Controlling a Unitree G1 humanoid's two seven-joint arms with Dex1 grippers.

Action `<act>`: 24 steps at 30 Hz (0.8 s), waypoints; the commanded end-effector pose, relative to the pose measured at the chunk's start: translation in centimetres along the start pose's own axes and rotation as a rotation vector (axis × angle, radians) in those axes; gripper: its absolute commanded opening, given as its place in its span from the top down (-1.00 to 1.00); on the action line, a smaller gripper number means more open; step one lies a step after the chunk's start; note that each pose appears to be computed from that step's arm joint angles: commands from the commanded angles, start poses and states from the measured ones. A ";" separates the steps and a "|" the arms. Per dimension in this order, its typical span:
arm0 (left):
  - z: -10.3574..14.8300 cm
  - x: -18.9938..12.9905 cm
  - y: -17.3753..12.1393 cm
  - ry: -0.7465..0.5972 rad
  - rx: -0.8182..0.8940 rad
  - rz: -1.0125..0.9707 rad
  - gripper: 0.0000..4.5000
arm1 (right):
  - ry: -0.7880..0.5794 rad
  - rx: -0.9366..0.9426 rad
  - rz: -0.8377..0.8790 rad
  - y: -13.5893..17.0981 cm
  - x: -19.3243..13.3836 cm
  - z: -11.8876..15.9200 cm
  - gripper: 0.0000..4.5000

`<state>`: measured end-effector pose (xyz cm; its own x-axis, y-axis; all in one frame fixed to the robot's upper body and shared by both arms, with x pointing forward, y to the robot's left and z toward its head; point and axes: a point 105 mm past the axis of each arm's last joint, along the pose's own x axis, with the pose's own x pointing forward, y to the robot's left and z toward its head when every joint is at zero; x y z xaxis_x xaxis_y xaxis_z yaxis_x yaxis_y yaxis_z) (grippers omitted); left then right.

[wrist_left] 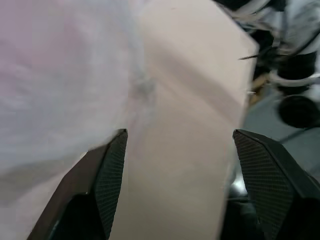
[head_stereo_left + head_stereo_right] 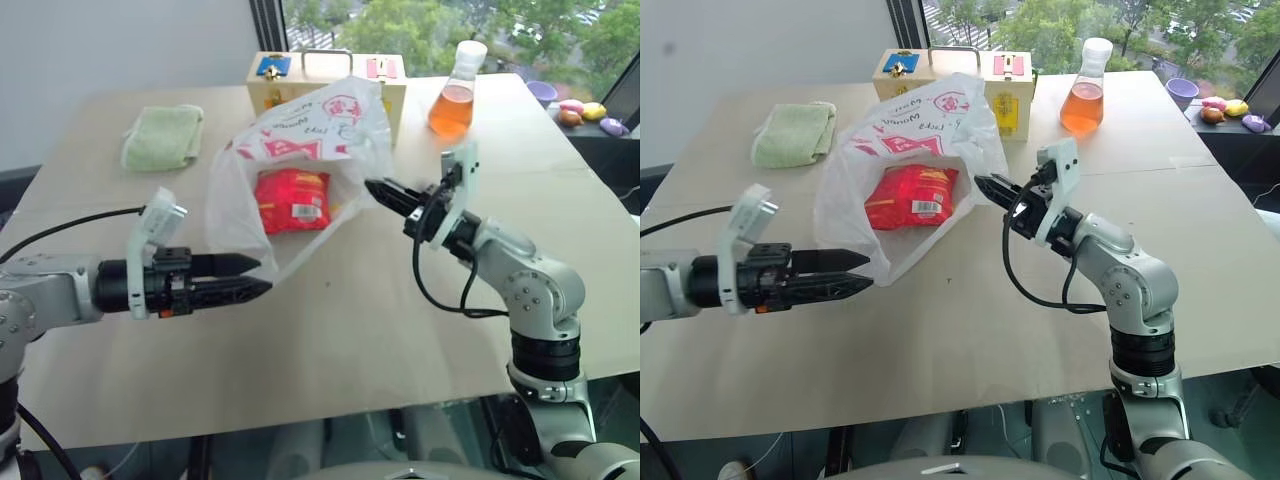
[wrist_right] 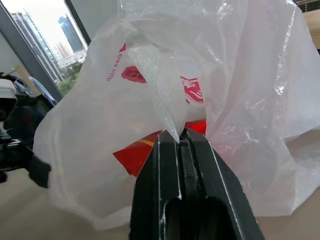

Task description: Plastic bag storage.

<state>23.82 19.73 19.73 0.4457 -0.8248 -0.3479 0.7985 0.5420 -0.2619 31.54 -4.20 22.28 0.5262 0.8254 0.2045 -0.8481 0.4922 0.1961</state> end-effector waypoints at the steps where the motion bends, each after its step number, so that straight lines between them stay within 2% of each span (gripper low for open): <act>1: 0.1 0.6 0.8 -0.010 0.099 0.102 -0.55 | -0.043 -0.016 0.039 1.1 0.0 1.1 1.00; 5: -0.8 1.9 2.1 0.014 0.174 0.206 -0.55 | -0.042 -0.011 0.040 1.1 -0.1 1.0 1.00; 8: -0.8 4.3 1.1 -0.056 0.146 0.152 -0.55 | -0.048 -0.002 0.041 1.0 -0.2 1.2 1.00; 9: -0.9 4.9 0.7 -0.061 0.144 0.131 -0.32 | -0.051 0.001 0.042 1.0 -0.2 1.3 1.00; 10: -0.9 5.3 0.3 -0.075 0.140 0.104 -0.21 | -0.058 0.006 0.042 1.0 -0.2 1.4 1.00; 11: -0.3 5.4 -0.1 -0.131 0.102 0.082 0.00 | -0.070 0.012 0.041 1.0 -0.2 1.7 1.00; 14: 5.5 2.0 -0.4 -0.490 -0.102 -0.056 0.63 | -0.207 0.065 0.045 0.4 -0.4 5.1 1.00; 16: 9.2 -0.8 0.3 -0.662 -0.141 -0.072 0.98 | -0.313 0.095 0.053 -0.1 -0.5 8.0 1.00; 19: 14.2 -4.5 2.6 -0.873 -0.163 0.006 0.98 | -0.423 0.084 0.042 -1.2 -0.6 12.3 1.00; 22: 18.5 -7.1 4.8 -1.022 -0.151 0.101 0.98 | -0.479 0.039 -0.011 -2.8 -0.6 16.1 1.00; 24: 21.5 -7.7 5.7 -1.081 -0.115 0.138 0.98 | -0.506 -0.013 -0.035 -3.7 -0.9 18.7 1.00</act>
<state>33.16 24.75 38.15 0.6914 -0.4808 0.5393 0.7164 0.5531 -0.4254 35.65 -10.26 36.54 0.5358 0.6213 0.5717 -0.8350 0.4901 0.2501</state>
